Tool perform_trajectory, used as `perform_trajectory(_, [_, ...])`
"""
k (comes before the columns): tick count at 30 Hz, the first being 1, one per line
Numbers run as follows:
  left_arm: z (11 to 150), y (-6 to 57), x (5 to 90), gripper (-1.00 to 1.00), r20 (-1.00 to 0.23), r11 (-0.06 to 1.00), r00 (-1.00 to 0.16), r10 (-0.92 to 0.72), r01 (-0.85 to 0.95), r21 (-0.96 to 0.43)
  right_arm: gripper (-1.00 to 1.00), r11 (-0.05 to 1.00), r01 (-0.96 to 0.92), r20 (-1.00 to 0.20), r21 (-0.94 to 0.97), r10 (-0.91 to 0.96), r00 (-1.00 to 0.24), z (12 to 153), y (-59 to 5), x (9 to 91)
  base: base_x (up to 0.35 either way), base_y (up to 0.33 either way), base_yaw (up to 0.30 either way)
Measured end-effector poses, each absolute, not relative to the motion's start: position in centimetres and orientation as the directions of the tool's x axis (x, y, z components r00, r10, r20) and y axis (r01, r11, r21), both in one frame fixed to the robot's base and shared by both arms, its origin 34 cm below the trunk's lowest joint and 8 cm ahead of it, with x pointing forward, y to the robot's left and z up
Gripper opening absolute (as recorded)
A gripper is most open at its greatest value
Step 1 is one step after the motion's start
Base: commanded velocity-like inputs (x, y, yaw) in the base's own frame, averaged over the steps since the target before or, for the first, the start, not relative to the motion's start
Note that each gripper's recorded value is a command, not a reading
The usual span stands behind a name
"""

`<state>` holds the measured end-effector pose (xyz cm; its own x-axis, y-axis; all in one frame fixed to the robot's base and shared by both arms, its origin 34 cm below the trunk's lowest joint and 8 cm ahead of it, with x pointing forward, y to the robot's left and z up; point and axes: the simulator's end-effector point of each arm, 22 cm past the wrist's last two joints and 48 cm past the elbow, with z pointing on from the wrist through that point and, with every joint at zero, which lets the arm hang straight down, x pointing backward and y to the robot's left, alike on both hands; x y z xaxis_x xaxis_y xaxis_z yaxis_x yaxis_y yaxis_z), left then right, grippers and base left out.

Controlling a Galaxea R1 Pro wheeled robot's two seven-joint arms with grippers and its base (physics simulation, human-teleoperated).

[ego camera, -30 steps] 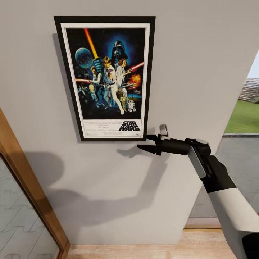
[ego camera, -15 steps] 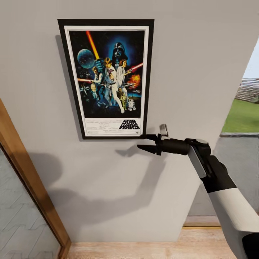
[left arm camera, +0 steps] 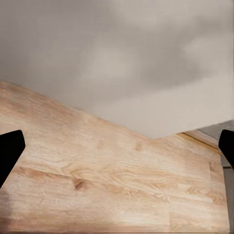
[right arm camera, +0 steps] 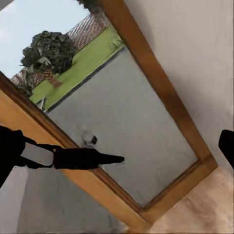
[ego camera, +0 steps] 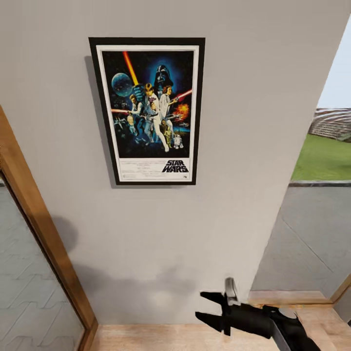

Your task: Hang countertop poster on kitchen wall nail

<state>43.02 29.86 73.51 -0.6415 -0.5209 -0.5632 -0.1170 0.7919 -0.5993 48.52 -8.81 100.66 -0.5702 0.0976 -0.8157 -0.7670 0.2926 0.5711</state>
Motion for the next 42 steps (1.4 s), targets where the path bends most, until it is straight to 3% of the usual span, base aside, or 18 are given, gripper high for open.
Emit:
perform_trajectory(11, [72.3,27.7,43.5,1.0,-0.577,0.856,-0.709,-0.405,-0.071,-0.512,1.0,0.601,-0.517,-0.669,0.609,0.038,-0.743,84.1,-14.2,44.5,-0.004,0.0,0.0])
perform_trajectory(24, [71.7,25.2,44.1,1.0,-0.509,0.877,-0.792,-0.337,-0.067,-0.476,1.0,0.877,-0.268,-0.525,0.399,-0.021,-0.851,71.5,-22.7,38.3,0.0,0.0,0.0])
perform_trajectory(35, [72.1,25.7,44.5,1.0,-0.522,0.882,-0.786,-0.332,-0.063,-0.466,1.0,0.966,-0.132,-0.496,0.222,-0.005,-0.868,68.3,-27.7,36.3,0.0,0.0,0.0])
perform_trajectory(42, [72.0,25.7,44.4,1.0,-0.521,0.884,-0.787,-0.33,-0.064,-0.464,1.0,0.992,-0.031,-0.357,0.123,0.015,-0.934,65.0,-31.0,29.7,0.0,0.0,0.0])
